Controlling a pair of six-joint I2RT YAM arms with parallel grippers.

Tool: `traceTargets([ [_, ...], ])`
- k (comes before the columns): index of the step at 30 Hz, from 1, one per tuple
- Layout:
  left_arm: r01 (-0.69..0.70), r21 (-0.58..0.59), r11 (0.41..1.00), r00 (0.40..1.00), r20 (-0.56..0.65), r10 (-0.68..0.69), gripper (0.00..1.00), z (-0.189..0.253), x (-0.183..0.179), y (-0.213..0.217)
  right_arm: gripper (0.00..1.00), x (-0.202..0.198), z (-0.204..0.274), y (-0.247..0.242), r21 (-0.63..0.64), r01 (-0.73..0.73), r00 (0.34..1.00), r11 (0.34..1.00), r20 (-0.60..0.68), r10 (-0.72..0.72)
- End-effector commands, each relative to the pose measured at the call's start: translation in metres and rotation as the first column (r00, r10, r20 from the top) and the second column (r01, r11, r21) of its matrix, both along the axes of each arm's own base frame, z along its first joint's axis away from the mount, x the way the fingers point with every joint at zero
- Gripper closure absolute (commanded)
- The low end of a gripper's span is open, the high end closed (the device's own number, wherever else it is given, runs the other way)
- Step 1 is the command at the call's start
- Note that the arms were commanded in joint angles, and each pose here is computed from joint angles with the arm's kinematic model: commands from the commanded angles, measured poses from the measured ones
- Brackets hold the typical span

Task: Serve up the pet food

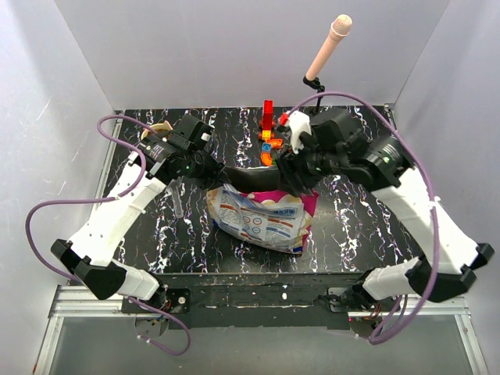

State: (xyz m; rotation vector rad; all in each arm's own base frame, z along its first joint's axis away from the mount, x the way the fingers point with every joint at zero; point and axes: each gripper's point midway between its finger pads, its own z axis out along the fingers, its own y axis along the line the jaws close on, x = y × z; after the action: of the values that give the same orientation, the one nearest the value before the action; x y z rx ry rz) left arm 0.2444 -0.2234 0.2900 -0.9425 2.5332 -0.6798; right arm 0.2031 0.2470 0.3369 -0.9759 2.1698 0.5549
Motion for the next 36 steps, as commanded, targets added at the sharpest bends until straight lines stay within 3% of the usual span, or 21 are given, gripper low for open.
traceTargets([
  [1,-0.058,-0.066,0.996,0.977,0.200,0.070,1.00,0.047,0.022,0.014,0.32,-0.043,0.009,-0.011,0.095,-0.117,0.993,0.989,-0.013,0.119],
  [4,-0.069,-0.060,0.996,0.976,0.201,0.080,1.00,0.047,0.025,0.014,0.35,-0.051,-0.003,-0.007,0.107,-0.150,0.987,0.983,-0.042,0.155],
  [7,-0.070,-0.067,0.995,0.975,0.206,0.082,1.00,0.049,0.030,0.012,0.38,-0.048,-0.017,-0.013,0.038,-0.121,0.991,0.992,-0.057,0.123],
  [11,-0.090,-0.088,0.992,0.972,0.210,0.107,1.00,0.052,0.038,0.014,0.53,-0.007,-0.035,-0.060,-0.194,0.156,0.978,0.969,0.166,-0.124],
  [15,-0.118,-0.110,0.987,0.966,0.219,0.140,1.00,0.056,0.040,0.021,0.61,0.001,-0.037,-0.073,-0.228,0.182,0.961,0.956,0.246,-0.124],
  [17,-0.114,-0.118,0.986,0.965,0.222,0.138,1.00,0.056,0.040,0.021,0.72,0.005,-0.034,-0.071,-0.200,0.227,0.953,0.953,0.248,-0.175],
  [20,-0.091,-0.093,0.991,0.963,0.247,0.112,1.00,0.058,0.041,0.026,0.99,0.007,-0.028,-0.068,-0.165,0.273,0.947,0.948,0.222,-0.234],
  [21,-0.060,-0.068,0.996,0.956,0.284,0.077,0.99,0.061,0.043,0.027,0.99,0.003,-0.029,-0.065,-0.159,0.262,0.953,0.952,0.198,-0.230],
  [24,0.066,0.062,0.996,0.916,0.393,-0.085,0.75,0.070,0.048,0.033,0.99,-0.009,-0.036,-0.057,-0.148,0.210,0.973,0.966,0.125,-0.193],
  [29,0.156,0.270,0.950,0.841,0.469,-0.272,0.19,0.072,0.025,0.063,0.99,-0.010,-0.037,-0.060,-0.123,0.236,0.971,0.964,0.064,-0.229],
  [30,0.187,0.284,0.940,0.811,0.496,-0.311,0.13,0.071,0.021,0.062,0.99,-0.010,-0.037,-0.060,-0.116,0.240,0.971,0.964,0.049,-0.236],
  [31,0.207,0.283,0.936,0.793,0.512,-0.330,0.09,0.070,0.013,0.063,0.99,-0.010,-0.034,-0.062,-0.104,0.246,0.969,0.964,0.039,-0.243],
  [33,0.209,0.263,0.942,0.816,0.484,-0.316,0.05,0.059,0.009,0.063,0.99,-0.013,-0.028,-0.061,-0.084,0.231,0.973,0.969,0.024,-0.230],
  [35,0.166,0.184,0.969,0.878,0.420,-0.230,0.04,0.054,0.009,0.059,0.99,-0.016,-0.025,-0.059,-0.089,0.210,0.978,0.974,0.008,-0.210],
  [36,0.083,0.116,0.990,0.932,0.342,-0.118,0.06,0.051,0.007,0.060,0.99,-0.017,-0.023,-0.058,-0.095,0.200,0.980,0.975,0.000,-0.201],
])
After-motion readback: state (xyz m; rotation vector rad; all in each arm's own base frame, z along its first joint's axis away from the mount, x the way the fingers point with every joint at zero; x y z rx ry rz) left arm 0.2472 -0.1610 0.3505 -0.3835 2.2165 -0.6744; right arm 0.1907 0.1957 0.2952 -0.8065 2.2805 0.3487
